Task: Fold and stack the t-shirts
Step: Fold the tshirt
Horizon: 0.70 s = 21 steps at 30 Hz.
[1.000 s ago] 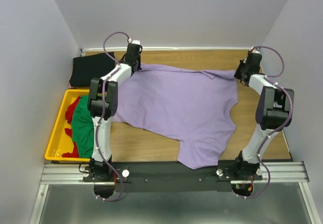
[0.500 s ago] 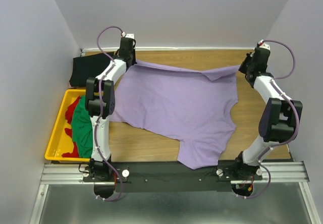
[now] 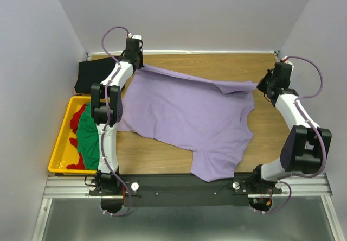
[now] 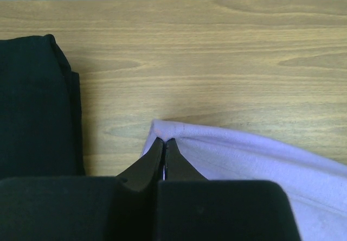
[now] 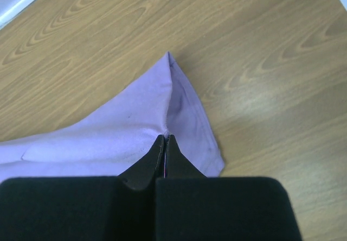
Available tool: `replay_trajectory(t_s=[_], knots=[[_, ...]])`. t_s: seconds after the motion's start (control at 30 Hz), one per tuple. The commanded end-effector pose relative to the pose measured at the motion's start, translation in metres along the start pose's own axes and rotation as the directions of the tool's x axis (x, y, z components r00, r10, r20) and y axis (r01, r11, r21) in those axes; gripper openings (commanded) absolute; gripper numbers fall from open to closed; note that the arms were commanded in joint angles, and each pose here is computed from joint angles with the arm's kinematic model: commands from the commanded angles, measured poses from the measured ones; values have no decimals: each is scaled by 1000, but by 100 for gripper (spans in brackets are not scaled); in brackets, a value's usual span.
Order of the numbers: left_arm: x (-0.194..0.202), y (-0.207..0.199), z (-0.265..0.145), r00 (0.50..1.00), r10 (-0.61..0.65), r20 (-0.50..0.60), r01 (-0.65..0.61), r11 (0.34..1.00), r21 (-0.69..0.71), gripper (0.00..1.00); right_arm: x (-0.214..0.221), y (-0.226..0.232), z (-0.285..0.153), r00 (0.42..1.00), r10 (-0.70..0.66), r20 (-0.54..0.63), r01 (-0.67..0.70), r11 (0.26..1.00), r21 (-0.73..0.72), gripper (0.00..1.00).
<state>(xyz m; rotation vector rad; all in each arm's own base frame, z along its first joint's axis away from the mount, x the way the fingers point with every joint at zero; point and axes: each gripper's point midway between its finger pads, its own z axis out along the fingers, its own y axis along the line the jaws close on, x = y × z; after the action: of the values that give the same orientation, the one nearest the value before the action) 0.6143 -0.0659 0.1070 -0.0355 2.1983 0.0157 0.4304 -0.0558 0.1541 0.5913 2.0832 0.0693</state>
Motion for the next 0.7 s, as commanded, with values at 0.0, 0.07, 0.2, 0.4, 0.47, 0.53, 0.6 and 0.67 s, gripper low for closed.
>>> replay_trajectory(t_s=[0.0, 0.07, 0.2, 0.4, 0.47, 0.53, 0.6, 0.67], knots=[[7, 6, 1, 999, 15, -32, -15, 1000, 0, 0, 9, -2, -17, 998, 66, -21, -66, 998, 12, 1], [9, 8, 0, 999, 16, -38, -17, 1000, -10, 0, 15, -5, -22, 996, 81, -30, -80, 996, 25, 1], [10, 15, -2, 998, 32, -51, -34, 998, -48, 0, 32, -9, -32, 991, 113, -68, -111, 993, 35, 1], [18, 19, -3, 996, 45, -78, -50, 997, -66, 0, 48, -13, -51, 988, 126, -94, -124, 992, 29, 1], [22, 21, -4, 994, 48, -94, -55, 996, -74, 0, 53, -15, -55, 986, 130, -105, -128, 991, 31, 1], [27, 25, -5, 993, 47, -111, -58, 994, -93, 0, 64, -18, -59, 983, 133, -127, -129, 991, 35, 1], [36, 28, -7, 988, 50, -143, -65, 992, -105, 0, 72, -18, -62, 979, 142, -146, -139, 990, 31, 1], [45, 34, -9, 983, 57, -173, -80, 988, -134, 0, 81, -19, -64, 975, 146, -167, -143, 989, 31, 1]])
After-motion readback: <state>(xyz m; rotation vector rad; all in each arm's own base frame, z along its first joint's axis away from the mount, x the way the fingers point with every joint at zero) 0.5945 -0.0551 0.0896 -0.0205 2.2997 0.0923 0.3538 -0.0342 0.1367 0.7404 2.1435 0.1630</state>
